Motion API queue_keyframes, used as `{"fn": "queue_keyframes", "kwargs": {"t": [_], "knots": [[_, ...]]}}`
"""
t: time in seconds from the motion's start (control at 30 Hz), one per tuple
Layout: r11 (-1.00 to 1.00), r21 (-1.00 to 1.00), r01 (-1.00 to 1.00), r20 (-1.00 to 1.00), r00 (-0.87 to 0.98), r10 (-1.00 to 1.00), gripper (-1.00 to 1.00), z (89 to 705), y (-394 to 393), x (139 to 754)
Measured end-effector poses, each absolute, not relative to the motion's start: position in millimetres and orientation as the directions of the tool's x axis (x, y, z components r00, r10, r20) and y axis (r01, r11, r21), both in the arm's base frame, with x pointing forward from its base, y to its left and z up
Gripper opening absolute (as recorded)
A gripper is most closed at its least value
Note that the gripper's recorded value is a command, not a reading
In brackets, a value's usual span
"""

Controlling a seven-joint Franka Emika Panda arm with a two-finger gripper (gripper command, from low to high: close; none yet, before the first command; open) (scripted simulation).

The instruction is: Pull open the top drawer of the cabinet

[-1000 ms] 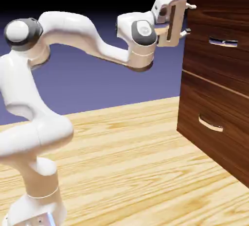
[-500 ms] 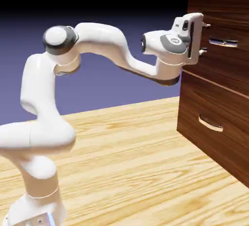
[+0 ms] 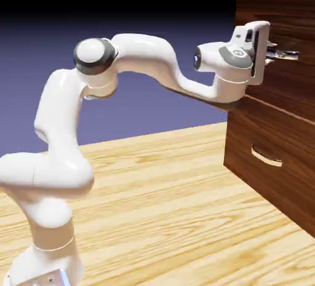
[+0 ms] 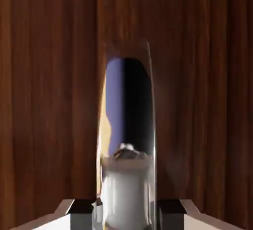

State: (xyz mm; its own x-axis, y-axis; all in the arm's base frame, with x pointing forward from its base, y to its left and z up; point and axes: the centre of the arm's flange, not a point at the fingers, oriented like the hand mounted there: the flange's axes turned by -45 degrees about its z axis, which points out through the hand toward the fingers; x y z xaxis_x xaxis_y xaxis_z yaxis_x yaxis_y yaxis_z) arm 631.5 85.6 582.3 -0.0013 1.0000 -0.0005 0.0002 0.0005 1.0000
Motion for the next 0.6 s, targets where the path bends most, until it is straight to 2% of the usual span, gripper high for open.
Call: {"fn": "queue_keyframes", "kwargs": {"t": [0.3, 0.6], "knots": [[0.0, 1.0, 0.001, 0.0, -0.001, 1.0, -1.0, 582.1, 85.6, 614.4], [-0.002, 1.0, -0.002, 0.002, -0.001, 1.0, -1.0, 582.7, 85.0, 569.3]]}}
